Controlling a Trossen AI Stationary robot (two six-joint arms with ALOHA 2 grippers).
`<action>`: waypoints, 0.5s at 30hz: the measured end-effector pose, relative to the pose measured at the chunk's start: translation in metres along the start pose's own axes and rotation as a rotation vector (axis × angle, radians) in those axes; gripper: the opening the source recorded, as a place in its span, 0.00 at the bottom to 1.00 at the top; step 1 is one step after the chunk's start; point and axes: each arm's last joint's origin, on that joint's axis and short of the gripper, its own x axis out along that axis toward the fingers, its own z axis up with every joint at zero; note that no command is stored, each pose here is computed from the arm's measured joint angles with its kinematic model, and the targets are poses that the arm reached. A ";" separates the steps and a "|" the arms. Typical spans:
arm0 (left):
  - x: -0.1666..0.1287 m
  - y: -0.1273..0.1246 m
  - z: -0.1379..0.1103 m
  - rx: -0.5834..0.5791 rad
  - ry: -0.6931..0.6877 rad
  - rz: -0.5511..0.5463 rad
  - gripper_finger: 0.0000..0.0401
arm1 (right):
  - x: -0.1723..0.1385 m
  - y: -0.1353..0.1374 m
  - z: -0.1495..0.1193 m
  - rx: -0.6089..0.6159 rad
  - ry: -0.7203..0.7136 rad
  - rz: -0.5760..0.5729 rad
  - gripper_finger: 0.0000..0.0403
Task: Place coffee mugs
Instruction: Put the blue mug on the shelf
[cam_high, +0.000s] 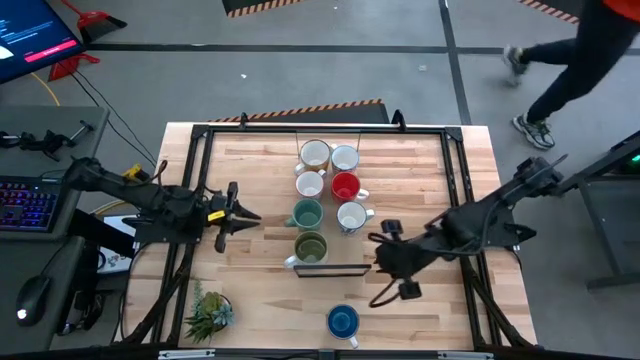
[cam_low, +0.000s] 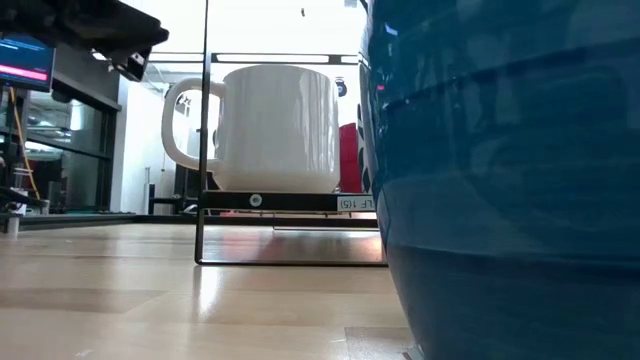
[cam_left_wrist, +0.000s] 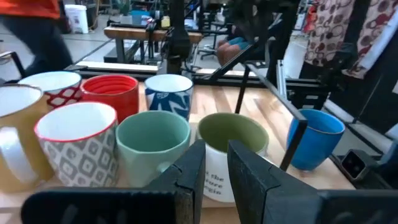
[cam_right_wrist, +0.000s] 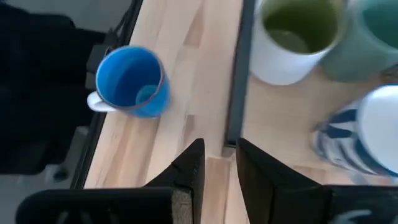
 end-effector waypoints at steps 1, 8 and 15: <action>0.000 0.001 0.000 0.001 0.001 0.005 0.14 | 0.005 0.000 0.001 -0.007 0.008 0.019 0.18; 0.001 0.002 0.000 -0.003 -0.001 0.014 0.14 | -0.004 0.002 0.027 -0.058 -0.030 0.092 0.18; 0.001 0.002 -0.004 0.000 0.042 0.019 0.15 | -0.021 0.006 0.046 -0.101 -0.045 0.103 0.23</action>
